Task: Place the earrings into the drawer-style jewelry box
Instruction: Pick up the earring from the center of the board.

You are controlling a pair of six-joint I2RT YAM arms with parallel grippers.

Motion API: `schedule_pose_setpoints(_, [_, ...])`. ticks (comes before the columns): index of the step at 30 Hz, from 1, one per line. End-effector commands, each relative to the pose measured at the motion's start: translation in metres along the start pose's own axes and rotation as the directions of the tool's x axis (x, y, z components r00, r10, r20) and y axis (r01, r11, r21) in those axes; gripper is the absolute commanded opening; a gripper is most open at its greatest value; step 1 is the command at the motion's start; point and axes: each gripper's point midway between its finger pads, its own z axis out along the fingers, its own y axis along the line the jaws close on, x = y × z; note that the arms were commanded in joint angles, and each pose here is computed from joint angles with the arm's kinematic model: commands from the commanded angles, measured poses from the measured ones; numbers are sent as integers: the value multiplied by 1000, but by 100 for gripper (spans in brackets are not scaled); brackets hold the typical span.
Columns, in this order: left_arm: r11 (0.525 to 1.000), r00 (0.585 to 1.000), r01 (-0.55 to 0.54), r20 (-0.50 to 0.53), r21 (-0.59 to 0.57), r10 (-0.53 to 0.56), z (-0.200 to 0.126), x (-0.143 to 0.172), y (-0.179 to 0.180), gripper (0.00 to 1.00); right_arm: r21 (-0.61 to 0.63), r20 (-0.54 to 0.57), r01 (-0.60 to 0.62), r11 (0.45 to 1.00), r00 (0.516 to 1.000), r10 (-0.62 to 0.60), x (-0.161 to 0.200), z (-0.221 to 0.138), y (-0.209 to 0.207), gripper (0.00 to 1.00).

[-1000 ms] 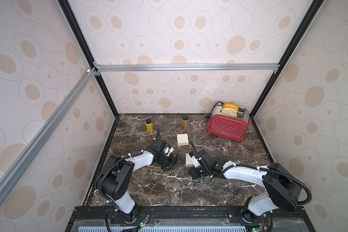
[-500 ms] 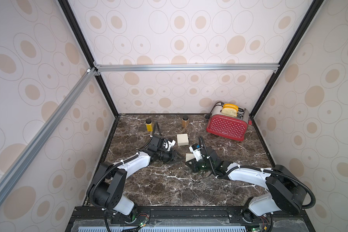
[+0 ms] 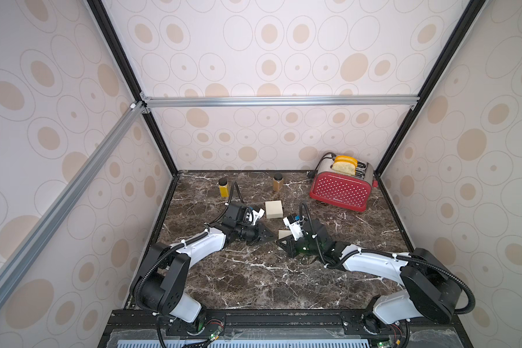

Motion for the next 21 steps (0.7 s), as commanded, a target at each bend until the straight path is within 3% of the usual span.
schedule_pose_setpoints(1, [999, 1000, -23, -9, 30, 24, 1, 1, -7, 12, -22, 35, 12, 1000, 999, -12, -11, -4, 7, 0])
schedule_pose_setpoints(14, [999, 999, -31, -31, 13, 31, 5, 7, -2, 18, -34, 33, 9, 999, 999, -8, -14, -1, 9, 0])
schedule_pose_setpoints(19, [999, 998, -45, -46, 14, 46, 9, 11, -4, 14, -41, 29, 4, 999, 1000, -3, -14, 2, 9, 0])
schedule_pose_setpoints(21, [999, 998, -46, -52, 11, 47, 10, 12, -4, 7, -40, 26, 2, 999, 1000, -1, -13, 2, 9, 0])
